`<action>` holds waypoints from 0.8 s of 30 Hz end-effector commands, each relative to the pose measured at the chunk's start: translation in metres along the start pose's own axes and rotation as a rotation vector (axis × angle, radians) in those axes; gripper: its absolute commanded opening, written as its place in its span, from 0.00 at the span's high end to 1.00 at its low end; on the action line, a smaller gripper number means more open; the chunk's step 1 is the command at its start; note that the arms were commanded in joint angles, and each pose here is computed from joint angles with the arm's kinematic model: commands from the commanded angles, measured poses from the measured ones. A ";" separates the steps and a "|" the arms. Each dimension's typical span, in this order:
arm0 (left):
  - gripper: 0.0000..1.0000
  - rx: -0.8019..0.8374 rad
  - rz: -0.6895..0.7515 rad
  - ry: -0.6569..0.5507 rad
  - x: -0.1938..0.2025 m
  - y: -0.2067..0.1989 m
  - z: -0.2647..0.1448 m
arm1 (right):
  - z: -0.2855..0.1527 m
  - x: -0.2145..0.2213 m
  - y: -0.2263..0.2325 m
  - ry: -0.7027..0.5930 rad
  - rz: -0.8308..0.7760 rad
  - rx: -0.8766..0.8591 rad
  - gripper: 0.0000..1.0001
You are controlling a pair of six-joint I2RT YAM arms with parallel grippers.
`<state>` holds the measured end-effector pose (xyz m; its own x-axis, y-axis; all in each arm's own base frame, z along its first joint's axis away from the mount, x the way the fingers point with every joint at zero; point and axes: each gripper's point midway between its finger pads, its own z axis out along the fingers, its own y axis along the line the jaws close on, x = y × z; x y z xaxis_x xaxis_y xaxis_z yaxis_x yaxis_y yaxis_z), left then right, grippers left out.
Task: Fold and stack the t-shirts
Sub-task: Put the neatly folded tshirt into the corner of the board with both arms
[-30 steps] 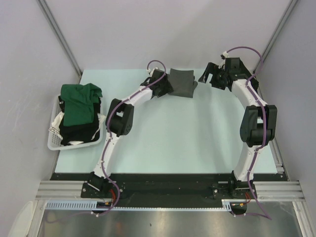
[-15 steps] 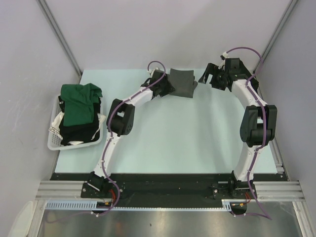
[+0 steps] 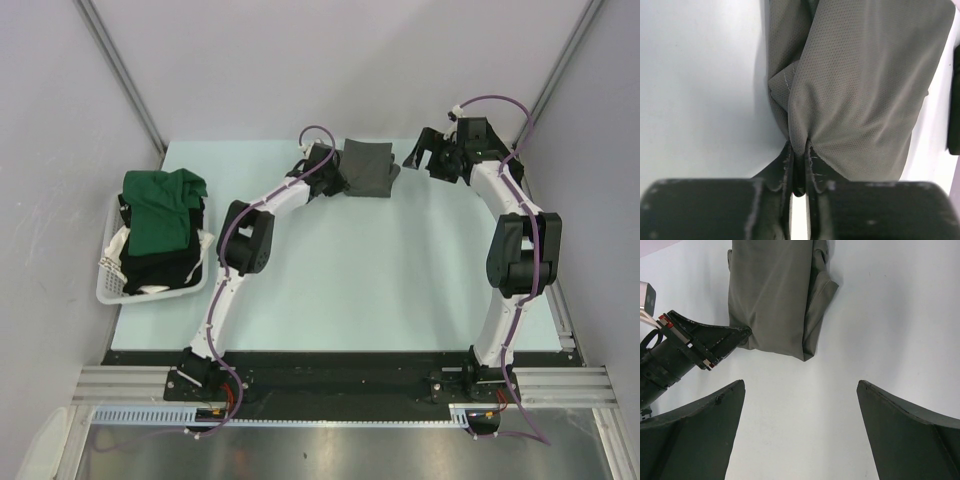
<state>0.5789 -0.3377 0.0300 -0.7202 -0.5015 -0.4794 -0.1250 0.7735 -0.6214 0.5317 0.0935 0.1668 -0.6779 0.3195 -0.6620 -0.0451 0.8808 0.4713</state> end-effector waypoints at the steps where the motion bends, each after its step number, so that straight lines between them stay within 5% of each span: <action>1: 0.93 0.005 0.005 0.025 0.002 -0.005 -0.004 | -0.014 -0.017 0.012 -0.051 -0.013 -0.033 0.00; 9: 1.00 -0.006 0.027 0.072 0.016 0.002 -0.037 | -0.004 -0.012 0.011 -0.009 0.011 -0.038 0.00; 16: 1.00 -0.035 0.089 0.196 0.071 0.015 -0.088 | 0.011 0.022 -0.014 0.143 0.035 0.073 0.00; 24: 1.00 -0.037 0.171 0.313 0.120 0.014 -0.129 | 0.022 0.042 -0.006 0.120 -0.035 0.221 0.00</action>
<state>0.4399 -0.3305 0.0266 -0.8676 -0.3208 -0.3801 -0.0765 0.8412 -0.5353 0.5147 0.0939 0.1139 -0.7967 0.2902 -0.5302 0.0884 0.9237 0.3729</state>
